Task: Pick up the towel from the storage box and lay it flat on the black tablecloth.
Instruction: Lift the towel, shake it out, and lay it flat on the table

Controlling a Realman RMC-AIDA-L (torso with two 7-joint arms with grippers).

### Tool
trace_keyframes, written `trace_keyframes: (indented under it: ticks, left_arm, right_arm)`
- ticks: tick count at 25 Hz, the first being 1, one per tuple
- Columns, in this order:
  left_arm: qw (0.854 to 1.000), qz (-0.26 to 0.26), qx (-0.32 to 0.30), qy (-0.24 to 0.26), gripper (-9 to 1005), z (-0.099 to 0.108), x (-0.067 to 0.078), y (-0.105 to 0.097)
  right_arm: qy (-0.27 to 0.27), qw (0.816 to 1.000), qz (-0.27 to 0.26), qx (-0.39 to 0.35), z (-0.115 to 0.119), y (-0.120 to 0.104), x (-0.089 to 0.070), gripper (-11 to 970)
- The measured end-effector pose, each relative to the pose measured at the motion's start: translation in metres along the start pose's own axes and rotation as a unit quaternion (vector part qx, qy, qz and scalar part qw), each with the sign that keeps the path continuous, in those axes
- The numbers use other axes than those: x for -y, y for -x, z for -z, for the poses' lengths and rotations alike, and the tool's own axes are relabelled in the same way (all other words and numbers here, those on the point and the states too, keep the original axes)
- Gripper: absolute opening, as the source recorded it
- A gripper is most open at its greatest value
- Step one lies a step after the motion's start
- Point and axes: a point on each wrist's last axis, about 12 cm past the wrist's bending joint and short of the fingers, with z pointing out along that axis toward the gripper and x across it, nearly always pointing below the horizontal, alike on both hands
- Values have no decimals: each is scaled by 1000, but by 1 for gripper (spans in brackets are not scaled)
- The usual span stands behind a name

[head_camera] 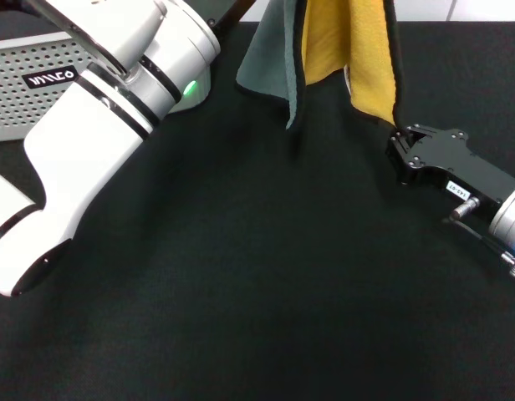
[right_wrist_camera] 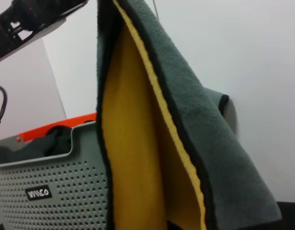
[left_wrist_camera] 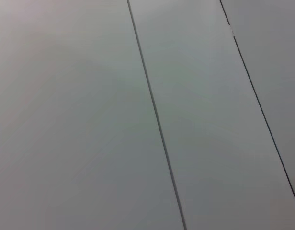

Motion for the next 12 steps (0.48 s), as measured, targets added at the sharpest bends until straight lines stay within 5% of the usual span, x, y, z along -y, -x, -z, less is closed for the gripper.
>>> trace_keyframes:
  ticks: [3, 6, 12]
  left_arm:
    - [1000, 1, -6, 3, 21, 2, -1, -2]
    - [1000, 7, -18, 9, 21, 9, -2, -6]
    - [997, 36, -63, 11, 21, 48, 0, -19]
  right_arm:
    - [5, 1000, 10, -2, -3, 3, -2, 51]
    - [20, 1000, 20, -12, -2, 15, 2, 32]
    - [53, 996, 55, -55, 12, 72, 17, 21]
